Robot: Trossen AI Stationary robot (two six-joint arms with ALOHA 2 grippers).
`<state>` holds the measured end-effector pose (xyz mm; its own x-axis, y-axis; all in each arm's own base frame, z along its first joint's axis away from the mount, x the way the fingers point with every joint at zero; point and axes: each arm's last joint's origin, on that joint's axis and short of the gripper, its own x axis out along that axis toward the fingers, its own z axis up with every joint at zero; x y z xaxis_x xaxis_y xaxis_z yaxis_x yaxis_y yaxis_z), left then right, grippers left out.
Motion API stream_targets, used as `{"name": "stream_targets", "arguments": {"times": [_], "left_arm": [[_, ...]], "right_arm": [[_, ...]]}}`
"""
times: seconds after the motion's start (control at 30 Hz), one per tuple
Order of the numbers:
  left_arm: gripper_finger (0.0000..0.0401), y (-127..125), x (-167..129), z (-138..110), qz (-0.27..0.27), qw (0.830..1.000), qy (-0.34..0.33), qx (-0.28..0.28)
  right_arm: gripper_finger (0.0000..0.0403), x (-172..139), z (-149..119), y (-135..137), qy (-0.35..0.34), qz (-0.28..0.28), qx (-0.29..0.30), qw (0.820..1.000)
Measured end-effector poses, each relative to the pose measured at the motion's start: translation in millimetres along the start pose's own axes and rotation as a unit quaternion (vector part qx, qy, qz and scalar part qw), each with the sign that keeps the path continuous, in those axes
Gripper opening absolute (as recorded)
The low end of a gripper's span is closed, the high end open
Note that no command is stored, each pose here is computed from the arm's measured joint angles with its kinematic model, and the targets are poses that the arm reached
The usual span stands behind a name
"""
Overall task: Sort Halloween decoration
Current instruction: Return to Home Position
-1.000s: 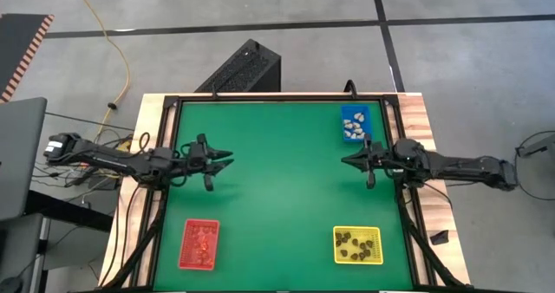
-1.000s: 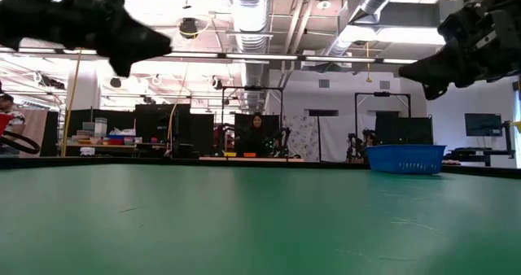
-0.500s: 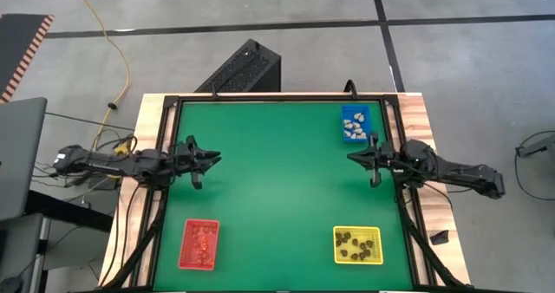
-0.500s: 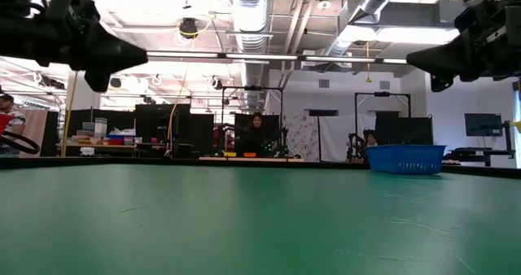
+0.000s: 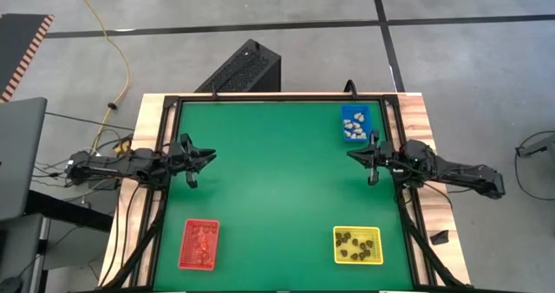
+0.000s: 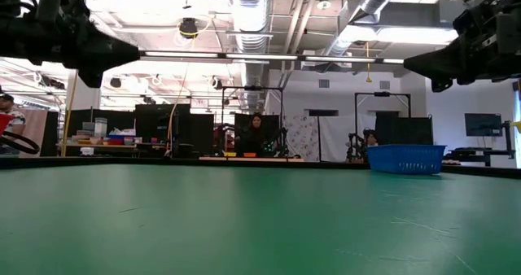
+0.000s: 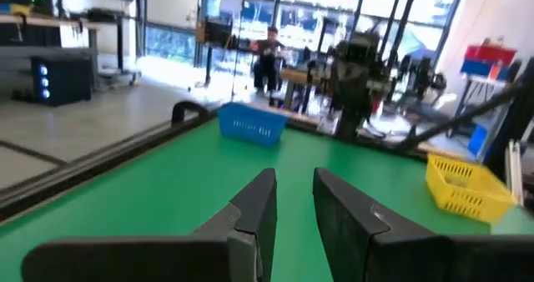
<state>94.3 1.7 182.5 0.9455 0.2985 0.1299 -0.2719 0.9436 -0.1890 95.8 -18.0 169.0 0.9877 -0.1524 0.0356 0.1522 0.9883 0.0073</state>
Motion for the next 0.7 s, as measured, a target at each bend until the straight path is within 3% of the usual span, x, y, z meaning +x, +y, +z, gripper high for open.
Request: {"name": "stream_targets", "arguments": {"times": [0.13, 0.7], "left_arm": [[0.007, 1.0, 0.0, -8.6, 0.005, 0.999, 0.043, -0.002], [0.007, 1.0, 0.5, -9.5, 0.008, 0.999, 0.048, -0.005]], "right_arm": [[0.0041, 0.0, -0.1, 0.0, 0.0, 0.0, 0.0, 1.0], [0.0042, 0.1, -0.5, 0.1, 0.0, 0.003, -0.001, 1.0]]}}
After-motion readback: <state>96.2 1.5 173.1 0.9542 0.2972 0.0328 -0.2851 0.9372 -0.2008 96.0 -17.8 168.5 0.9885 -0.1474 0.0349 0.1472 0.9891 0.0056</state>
